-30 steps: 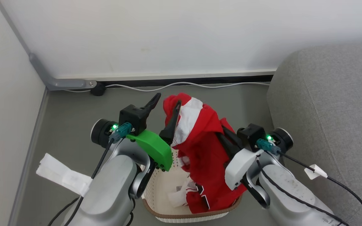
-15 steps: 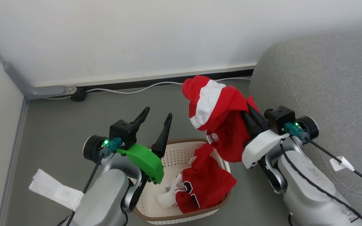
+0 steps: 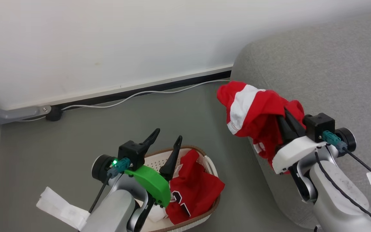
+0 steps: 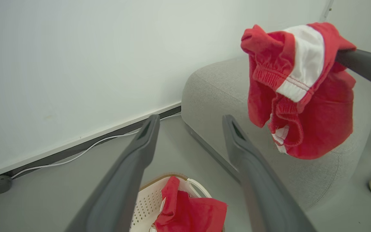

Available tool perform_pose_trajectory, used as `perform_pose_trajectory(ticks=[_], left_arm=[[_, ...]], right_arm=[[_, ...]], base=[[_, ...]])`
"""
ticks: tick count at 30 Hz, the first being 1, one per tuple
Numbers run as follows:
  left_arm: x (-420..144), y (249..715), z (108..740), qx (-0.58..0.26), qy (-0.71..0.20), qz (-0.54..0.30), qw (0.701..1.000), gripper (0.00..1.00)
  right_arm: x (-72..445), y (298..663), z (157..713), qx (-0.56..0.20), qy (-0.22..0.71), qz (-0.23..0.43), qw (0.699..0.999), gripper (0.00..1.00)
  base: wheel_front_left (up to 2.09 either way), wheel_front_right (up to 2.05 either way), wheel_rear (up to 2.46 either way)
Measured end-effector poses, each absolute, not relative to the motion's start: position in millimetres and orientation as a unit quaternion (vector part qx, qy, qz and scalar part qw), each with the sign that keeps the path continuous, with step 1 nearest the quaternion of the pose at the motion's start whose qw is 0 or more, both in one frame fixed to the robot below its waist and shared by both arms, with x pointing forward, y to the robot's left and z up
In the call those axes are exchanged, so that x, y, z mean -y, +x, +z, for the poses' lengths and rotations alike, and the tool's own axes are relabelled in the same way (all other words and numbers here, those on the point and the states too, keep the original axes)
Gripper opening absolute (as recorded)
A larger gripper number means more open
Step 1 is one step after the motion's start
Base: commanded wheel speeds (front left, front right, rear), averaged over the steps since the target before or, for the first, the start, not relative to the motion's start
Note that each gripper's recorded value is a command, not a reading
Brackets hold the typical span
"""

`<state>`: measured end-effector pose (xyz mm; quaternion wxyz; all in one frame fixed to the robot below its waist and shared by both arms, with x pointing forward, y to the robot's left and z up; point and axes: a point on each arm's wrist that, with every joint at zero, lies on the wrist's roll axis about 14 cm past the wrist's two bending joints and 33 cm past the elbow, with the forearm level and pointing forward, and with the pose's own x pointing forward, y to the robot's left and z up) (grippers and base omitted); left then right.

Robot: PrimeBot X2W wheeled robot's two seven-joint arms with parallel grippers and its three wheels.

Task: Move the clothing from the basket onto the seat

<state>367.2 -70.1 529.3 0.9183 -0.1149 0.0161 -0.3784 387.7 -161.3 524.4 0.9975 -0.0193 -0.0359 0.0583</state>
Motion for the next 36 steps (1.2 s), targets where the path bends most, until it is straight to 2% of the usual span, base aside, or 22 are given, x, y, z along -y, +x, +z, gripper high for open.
perform_pose_trajectory(ticks=[14, 22, 30, 36], left_arm=[[108, 338, 525, -0.027, -0.114, -0.444, 0.888, 1.00], [113, 334, 523, -0.029, -0.125, -0.452, 0.883, 1.00], [110, 346, 520, -0.027, -0.134, -0.448, 0.884, 1.00], [102, 374, 524, -0.013, -0.133, -0.434, 0.891, 1.00]], right_arm=[[223, 348, 516, 0.030, -0.016, -0.031, 0.999, 0.00], [234, 348, 517, 0.030, -0.024, -0.040, 0.998, 0.00], [259, 392, 573, 0.095, -0.072, -0.040, 0.992, 0.00], [272, 433, 623, 0.144, -0.105, -0.042, 0.983, 0.00]], base=[[0.00, 0.00, 0.00], [0.00, 0.00, 0.00], [0.00, 0.00, 0.00], [0.00, 0.00, 0.00]])
